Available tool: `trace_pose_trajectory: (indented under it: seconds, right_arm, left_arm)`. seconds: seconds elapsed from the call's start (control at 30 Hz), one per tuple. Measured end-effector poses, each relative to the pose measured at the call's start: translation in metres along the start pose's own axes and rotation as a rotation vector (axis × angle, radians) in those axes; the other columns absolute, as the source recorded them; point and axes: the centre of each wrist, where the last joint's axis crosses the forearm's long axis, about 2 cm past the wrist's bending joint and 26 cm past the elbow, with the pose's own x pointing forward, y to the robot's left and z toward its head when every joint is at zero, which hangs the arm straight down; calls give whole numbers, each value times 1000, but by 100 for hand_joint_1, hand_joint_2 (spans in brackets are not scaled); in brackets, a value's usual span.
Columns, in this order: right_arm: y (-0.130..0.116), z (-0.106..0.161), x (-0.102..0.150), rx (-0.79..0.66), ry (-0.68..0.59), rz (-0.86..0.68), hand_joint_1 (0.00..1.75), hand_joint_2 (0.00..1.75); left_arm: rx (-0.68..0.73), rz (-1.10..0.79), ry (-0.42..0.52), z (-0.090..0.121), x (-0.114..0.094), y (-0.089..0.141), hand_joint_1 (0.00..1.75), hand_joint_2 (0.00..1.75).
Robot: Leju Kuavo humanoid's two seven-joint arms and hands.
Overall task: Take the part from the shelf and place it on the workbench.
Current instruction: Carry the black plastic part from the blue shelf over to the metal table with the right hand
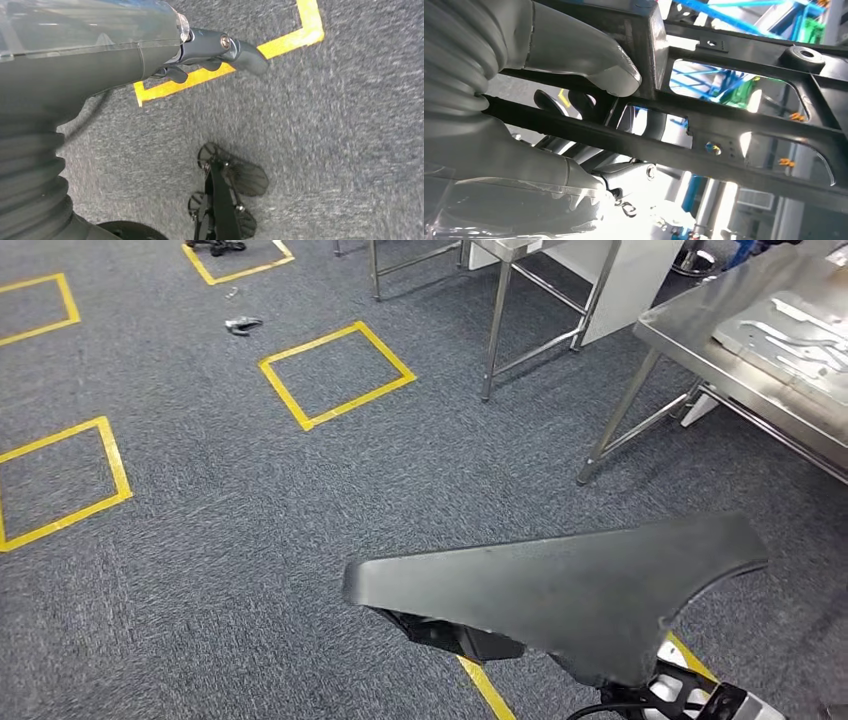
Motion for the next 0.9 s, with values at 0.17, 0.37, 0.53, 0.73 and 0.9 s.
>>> trace_pose_trajectory:
  seconds: [0.17,0.37,0.53,0.73,0.9]
  right_arm:
    - [3,2,4,-3,-2,-1,164,175]
    - [4,3,7,-6,-9,-13,164,175]
    - [4,-1,9,7,-36,-80,164,175]
    - [10,-13,6,45,-82,-183,164,175]
    - [11,-27,1,44,-127,-281,164,175]
  left_arm:
    - [-4,-5,-3,0,-1,0,0,175]
    - [-19,-12,-12,0,1,0,0,175]
    - [-23,-13,-20,-1,3,-1,0,175]
    - [-21,-25,-9,-1,3,0,0,175]
    - [-16,-31,-2,-2,5,0,0,175]
